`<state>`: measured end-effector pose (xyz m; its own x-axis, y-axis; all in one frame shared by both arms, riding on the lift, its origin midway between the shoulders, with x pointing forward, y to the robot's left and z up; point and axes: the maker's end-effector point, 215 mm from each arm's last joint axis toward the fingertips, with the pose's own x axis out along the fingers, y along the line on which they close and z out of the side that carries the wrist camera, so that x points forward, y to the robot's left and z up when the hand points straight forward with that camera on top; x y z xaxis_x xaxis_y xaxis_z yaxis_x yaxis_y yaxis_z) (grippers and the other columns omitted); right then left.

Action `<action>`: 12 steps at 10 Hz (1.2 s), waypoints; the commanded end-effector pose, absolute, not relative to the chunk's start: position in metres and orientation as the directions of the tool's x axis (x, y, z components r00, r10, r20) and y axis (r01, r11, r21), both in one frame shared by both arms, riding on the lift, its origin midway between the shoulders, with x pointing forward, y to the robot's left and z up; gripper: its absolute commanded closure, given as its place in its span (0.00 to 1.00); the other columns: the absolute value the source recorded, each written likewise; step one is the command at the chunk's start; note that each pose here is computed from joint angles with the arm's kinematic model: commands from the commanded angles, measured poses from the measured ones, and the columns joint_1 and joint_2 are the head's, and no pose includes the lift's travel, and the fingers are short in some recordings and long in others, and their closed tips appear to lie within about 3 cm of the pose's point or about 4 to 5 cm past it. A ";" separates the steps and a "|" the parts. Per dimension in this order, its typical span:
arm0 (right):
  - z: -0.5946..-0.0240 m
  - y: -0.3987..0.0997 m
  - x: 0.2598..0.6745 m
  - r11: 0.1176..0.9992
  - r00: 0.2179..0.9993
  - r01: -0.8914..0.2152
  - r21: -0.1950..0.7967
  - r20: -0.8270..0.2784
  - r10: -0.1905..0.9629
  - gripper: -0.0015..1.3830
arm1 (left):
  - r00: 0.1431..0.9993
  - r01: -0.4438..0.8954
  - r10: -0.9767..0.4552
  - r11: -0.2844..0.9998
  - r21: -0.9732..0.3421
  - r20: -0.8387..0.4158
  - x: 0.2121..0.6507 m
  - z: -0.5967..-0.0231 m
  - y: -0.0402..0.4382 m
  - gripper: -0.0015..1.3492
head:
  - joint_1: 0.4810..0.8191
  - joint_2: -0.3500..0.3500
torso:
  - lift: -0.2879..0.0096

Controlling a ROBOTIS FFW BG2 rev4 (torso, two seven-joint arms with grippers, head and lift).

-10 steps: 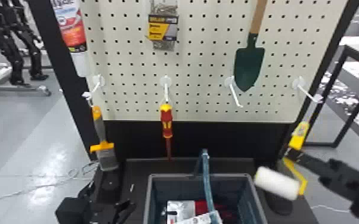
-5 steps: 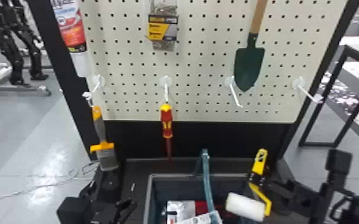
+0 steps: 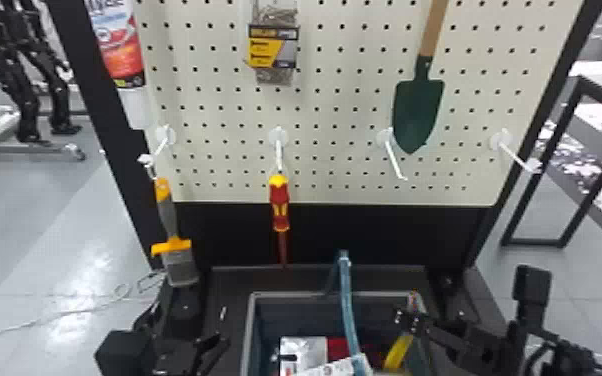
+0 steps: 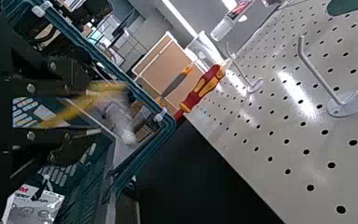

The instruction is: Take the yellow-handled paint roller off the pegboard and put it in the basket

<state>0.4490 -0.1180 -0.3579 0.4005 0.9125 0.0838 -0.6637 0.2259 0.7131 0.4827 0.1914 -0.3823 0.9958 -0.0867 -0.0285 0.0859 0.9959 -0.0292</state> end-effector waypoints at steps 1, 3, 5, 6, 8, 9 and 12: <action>-0.355 -0.118 0.451 0.222 0.399 -0.667 0.711 0.090 0.912 0.01 | 0.996 0.085 -0.086 0.996 -0.031 -0.027 0.483 -0.382 0.191 0.11 | 0.20 0.50 | 0.63; -0.352 -0.119 0.451 0.219 0.402 -0.668 0.711 0.098 0.910 0.16 | 0.996 0.085 -0.086 0.996 -0.031 -0.027 0.483 -0.382 0.191 0.11 | 0.20 0.50 | 0.63; -0.348 -0.117 0.452 0.208 0.404 -0.673 0.709 0.117 0.907 0.24 | 0.996 0.086 -0.087 0.996 -0.033 -0.027 0.483 -0.382 0.190 0.11 | 0.20 0.50 | 0.63; -0.349 -0.117 0.452 0.208 0.404 -0.672 0.710 0.117 0.907 0.25 | 0.996 0.086 -0.087 0.996 -0.033 -0.027 0.483 -0.382 0.190 0.11 | 0.20 0.50 | 0.63; -0.346 -0.117 0.452 0.204 0.405 -0.675 0.709 0.125 0.906 0.25 | 0.996 0.086 -0.087 0.996 -0.032 -0.027 0.483 -0.382 0.190 0.11 | 0.20 0.50 | 0.63; -0.345 -0.117 0.453 0.205 0.406 -0.676 0.708 0.126 0.905 0.25 | 0.996 0.086 -0.087 0.996 -0.034 -0.029 0.482 -0.383 0.190 0.11 | 0.20 0.50 | 0.63; -0.344 -0.118 0.453 0.204 0.407 -0.678 0.706 0.130 0.904 0.25 | 0.996 0.086 -0.087 0.996 -0.034 -0.030 0.482 -0.383 0.190 0.11 | 0.20 0.50 | 0.63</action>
